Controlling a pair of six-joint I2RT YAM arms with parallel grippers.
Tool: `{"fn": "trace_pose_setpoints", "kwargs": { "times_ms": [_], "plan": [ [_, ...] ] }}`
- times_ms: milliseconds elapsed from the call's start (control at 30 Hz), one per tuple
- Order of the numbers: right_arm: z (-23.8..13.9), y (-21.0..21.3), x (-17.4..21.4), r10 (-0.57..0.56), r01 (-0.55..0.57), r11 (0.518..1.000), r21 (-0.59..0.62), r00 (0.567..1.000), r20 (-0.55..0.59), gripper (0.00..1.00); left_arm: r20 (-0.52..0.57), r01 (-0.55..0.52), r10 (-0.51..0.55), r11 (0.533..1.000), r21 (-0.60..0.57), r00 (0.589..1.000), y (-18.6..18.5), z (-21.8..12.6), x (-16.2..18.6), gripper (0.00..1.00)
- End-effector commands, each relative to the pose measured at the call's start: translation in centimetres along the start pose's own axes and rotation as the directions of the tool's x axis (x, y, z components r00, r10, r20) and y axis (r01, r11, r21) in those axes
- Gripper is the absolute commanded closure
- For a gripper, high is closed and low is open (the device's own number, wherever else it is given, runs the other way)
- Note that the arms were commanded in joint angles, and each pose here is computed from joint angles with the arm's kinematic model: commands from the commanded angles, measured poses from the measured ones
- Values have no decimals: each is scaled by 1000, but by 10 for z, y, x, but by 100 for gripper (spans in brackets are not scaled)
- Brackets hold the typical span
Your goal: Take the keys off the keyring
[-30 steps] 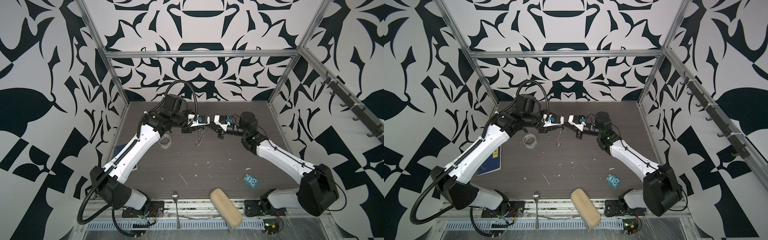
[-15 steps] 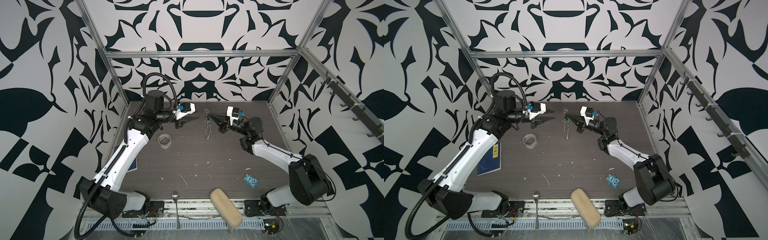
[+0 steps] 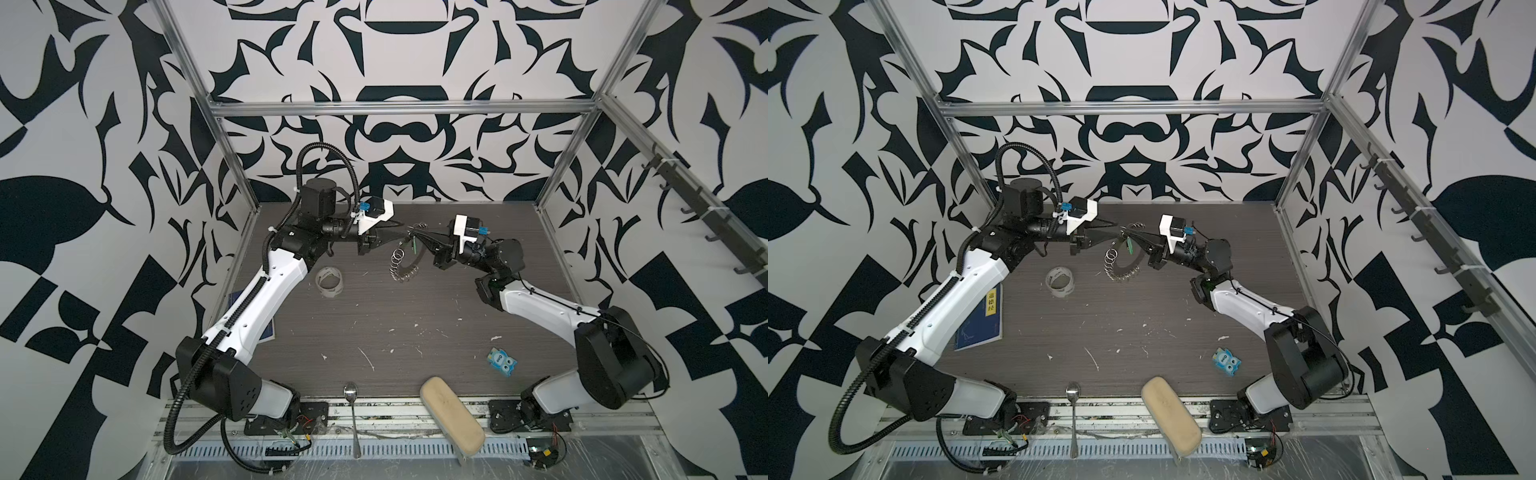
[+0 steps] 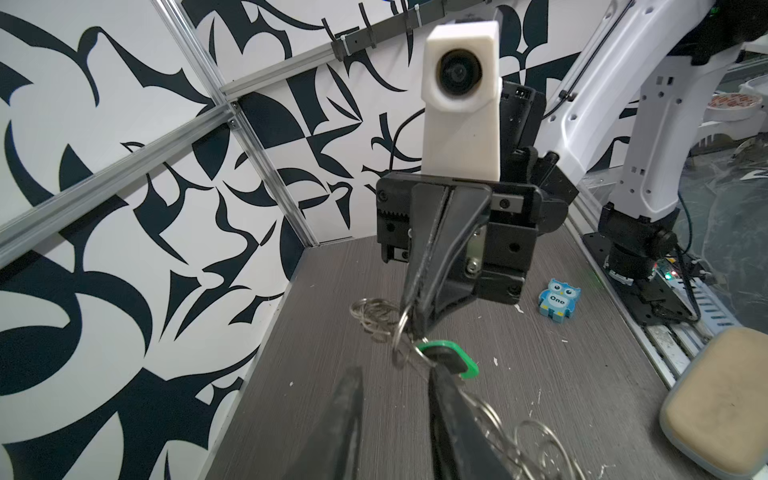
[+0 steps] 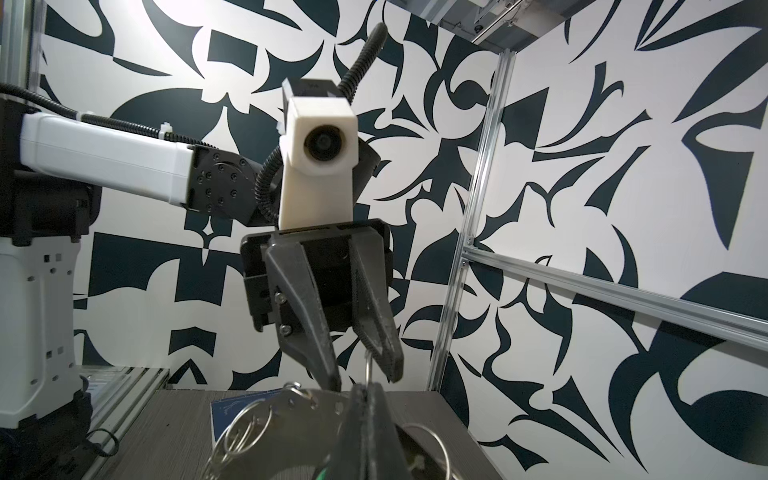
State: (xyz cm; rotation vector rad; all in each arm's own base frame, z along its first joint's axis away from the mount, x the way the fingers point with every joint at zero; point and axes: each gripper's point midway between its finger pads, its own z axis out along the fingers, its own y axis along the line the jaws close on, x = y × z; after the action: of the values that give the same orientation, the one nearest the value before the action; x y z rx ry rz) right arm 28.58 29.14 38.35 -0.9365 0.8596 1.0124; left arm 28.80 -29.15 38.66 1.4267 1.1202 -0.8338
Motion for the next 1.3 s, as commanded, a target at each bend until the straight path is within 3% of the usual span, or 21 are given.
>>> {"fn": "trace_pose_setpoints", "kwargs": {
  "times_ms": [0, 267, 367, 467, 700, 767, 833, 1267],
  "plan": [
    [6, 6, -38, -92, 95, 995, -28, 992, 91, 100, 40, -22, 21, 1000, 17, 999, 1, -1, -15, 71],
    [12, 10, -37, -92, 97, 994, -54, 992, 89, 100, 28, -3, 2, 999, 34, 1000, -2, 0, -11, 81],
    [13, 12, -35, -86, 91, 994, -64, 993, 81, 100, 18, -13, 13, 999, 42, 1000, -4, -1, -10, 94],
    [14, 13, -30, -82, 86, 994, -72, 994, 69, 100, 19, -26, 25, 999, 36, 1000, -4, -2, -12, 100],
    [13, 14, -23, -82, 82, 994, -71, 997, 9, 98, -37, -100, 100, 995, 14, 994, -6, -6, -7, 100],
    [12, 13, -19, -93, 91, 994, -57, 995, -33, 79, -74, -137, 136, 991, -6, 988, -5, -7, -3, 100],
    [10, 13, -16, -112, 109, 993, -51, 991, -69, 73, -102, -144, 142, 990, -11, 985, -5, -8, 1, 100],
    [13, 12, -6, -103, 91, 992, -84, 984, -148, 80, -158, -149, 152, 988, 28, 976, -13, -1, 8, 100]
  ]
}}
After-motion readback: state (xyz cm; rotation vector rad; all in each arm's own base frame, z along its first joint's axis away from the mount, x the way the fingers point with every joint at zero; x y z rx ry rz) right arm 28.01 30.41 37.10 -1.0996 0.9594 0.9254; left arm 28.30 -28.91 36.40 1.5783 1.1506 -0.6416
